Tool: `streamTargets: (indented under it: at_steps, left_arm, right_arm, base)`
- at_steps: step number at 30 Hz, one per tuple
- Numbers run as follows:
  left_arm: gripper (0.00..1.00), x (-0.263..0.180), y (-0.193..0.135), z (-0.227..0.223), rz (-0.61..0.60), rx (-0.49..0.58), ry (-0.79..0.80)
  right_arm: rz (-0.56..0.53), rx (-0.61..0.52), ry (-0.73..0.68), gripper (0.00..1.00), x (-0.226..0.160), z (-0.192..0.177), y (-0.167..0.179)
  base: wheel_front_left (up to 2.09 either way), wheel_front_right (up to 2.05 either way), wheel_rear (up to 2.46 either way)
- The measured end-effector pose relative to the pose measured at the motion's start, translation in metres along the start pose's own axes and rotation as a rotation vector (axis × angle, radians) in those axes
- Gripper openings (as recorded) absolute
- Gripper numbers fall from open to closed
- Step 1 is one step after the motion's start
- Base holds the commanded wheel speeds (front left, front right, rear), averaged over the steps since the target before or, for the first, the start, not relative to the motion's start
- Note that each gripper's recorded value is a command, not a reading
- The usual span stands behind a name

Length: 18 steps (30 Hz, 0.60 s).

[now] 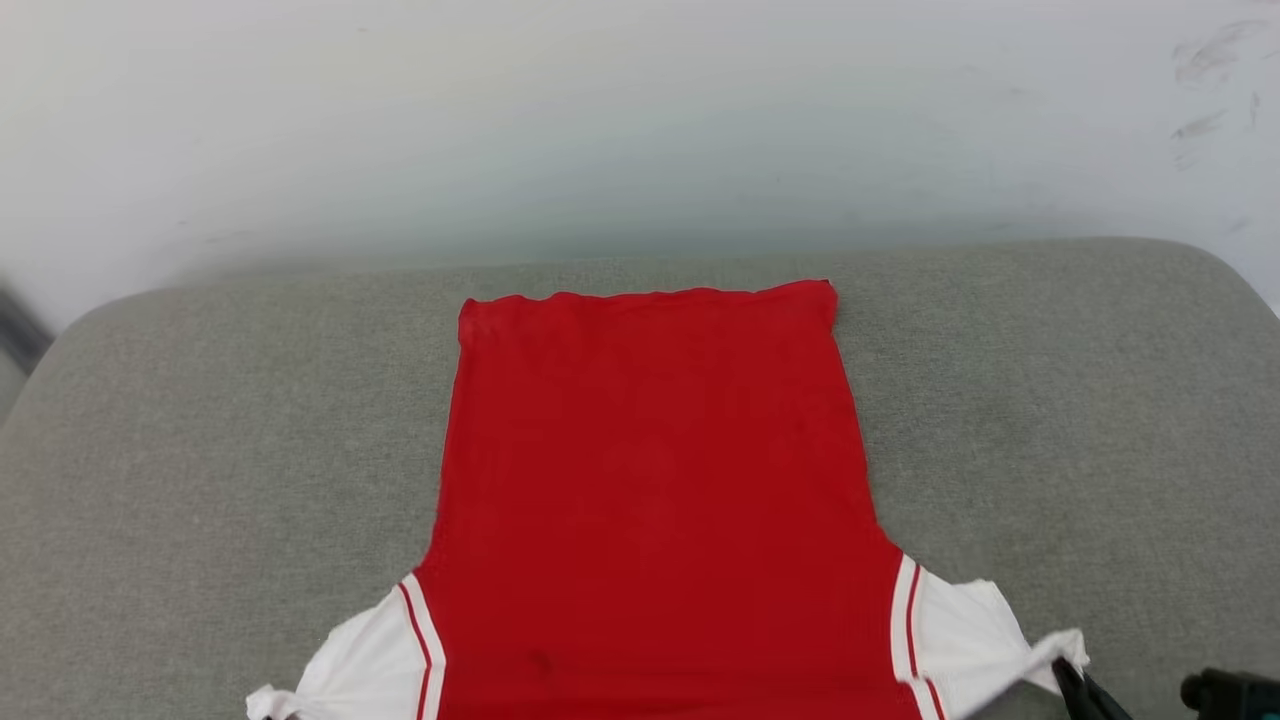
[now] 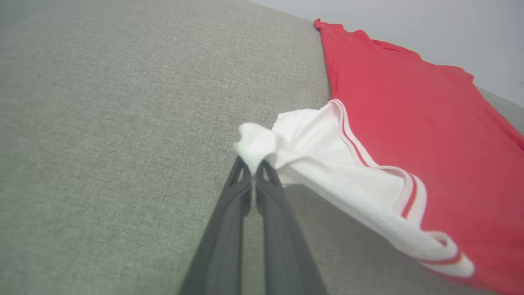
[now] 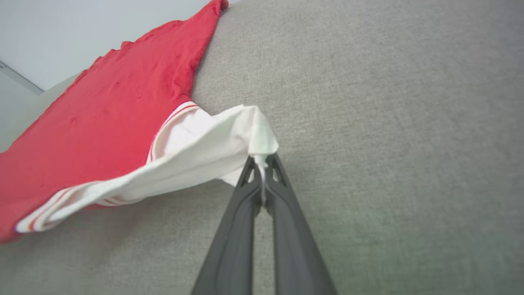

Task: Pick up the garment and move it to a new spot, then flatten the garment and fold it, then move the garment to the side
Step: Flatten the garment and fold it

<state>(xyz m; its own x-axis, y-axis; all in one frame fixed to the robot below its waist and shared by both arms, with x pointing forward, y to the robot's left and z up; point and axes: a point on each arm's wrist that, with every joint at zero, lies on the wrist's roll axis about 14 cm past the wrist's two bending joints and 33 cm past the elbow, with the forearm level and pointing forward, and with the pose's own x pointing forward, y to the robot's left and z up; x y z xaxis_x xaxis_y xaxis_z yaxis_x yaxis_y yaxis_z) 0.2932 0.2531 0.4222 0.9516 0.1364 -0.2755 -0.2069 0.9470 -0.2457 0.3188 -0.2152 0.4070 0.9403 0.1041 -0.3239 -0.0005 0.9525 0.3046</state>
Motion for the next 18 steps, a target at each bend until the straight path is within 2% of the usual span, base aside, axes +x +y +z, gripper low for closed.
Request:
streamTargets:
  at_steps: [3, 4, 5, 6, 7, 12, 18]
  left_arm:
    - [0.0, -0.007, -0.001, -0.003, 0.002, 0.012, 0.014]
    - [0.0, -0.008, -0.004, -0.003, -0.004, 0.013, 0.017]
    - [0.0, -0.008, -0.007, -0.002, -0.013, 0.022, 0.018]
    - [0.0, -0.008, -0.011, -0.001, -0.026, 0.029, 0.016]
    - [0.0, -0.008, -0.014, -0.001, -0.031, 0.028, 0.012]
    - [0.0, -0.005, -0.032, 0.007, -0.062, 0.021, -0.017]
    - [0.0, 0.007, -0.05, 0.022, -0.09, 0.021, -0.062]
  right_arm:
    - [-0.023, -0.017, 0.049, 0.0, -0.01, -0.01, -0.004]
    - [-0.023, -0.015, 0.07, 0.04, -0.011, -0.014, -0.001]
    - [-0.017, -0.014, 0.088, 0.17, -0.011, -0.018, 0.004]
    - [-0.009, -0.012, 0.099, 0.42, -0.011, -0.02, 0.009]
    - [-0.004, -0.011, 0.108, 1.0, -0.01, -0.02, 0.013]
    - [0.033, -0.039, 0.033, 1.0, 0.006, 0.008, 0.029]
    - [0.041, -0.082, -0.133, 1.0, 0.059, 0.083, 0.035]
  base:
    - [0.0, 0.0, 0.0]
    - [0.0, 0.0, 0.0]
    - [0.0, 0.0, 0.0]
    - [0.0, 0.0, 0.0]
    - [0.0, 0.0, 0.0]
    - [0.0, 0.0, 0.0]
    - [0.0, 0.0, 0.0]
